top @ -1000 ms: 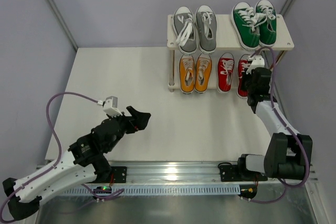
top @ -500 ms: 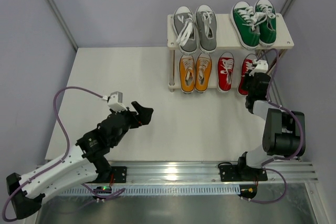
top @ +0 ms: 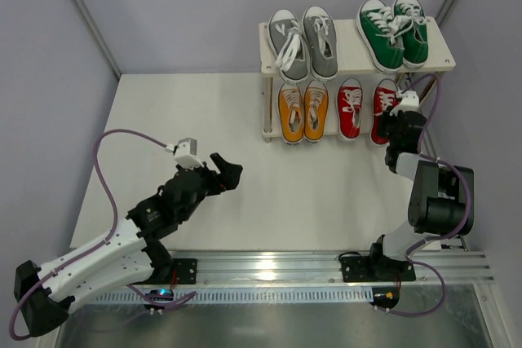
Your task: Place and organize the shoes onto the shoe shelf
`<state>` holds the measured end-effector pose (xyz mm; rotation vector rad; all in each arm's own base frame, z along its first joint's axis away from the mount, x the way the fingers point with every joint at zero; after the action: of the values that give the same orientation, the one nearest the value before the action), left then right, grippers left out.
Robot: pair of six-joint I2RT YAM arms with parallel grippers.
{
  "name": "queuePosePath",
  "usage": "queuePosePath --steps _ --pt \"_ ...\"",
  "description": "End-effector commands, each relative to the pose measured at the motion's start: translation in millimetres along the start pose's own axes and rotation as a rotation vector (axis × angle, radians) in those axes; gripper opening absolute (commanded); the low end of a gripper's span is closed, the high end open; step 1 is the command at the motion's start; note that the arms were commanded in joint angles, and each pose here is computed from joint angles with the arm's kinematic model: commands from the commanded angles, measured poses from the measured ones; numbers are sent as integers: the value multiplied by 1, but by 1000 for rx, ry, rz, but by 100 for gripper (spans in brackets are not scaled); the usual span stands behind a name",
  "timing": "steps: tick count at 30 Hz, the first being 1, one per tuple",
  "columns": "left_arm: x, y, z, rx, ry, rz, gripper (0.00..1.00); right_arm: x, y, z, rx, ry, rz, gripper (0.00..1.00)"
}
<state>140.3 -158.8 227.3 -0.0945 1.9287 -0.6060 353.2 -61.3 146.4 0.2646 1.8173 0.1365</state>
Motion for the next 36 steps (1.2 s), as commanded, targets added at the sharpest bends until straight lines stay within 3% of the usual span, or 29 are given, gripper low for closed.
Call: queuePosePath --steps 1,12,24,27,28,31,35,36 --pt "-23 -15 -2 56 -77 -45 94 -60 21 3 -147 -224 -66 4" --pt "-26 -7 -14 35 -101 -64 94 -78 23 3 -147 -243 -109 4" --pt "-27 -4 -19 29 -98 -67 94 -60 13 20 -87 -173 -87 4" --pt "-27 -4 -20 27 -100 -72 94 -59 13 19 -81 -177 -81 20" --pt "-28 -4 -20 26 -101 -72 94 -60 13 18 -75 -187 -80 34" --pt "-28 -4 -20 28 -101 -75 94 -61 13 14 -62 -208 -77 45" --pt "-28 -5 -21 36 -102 -75 94 -69 14 3 -42 -251 -68 73" --pt "-29 -5 -22 39 -105 -77 94 -73 16 -3 -43 -268 -70 75"
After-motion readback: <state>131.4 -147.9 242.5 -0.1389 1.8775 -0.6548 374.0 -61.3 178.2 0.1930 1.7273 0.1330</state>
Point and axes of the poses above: each gripper's point midway between its finger pads, its own z axis out along the fingers, its own y axis along the line the jaws close on, x = y × z, the point moved 10 cm from there along -z, back along the fingers, and after that the axes turned 9 degrees about z, right-handed, at the moved point
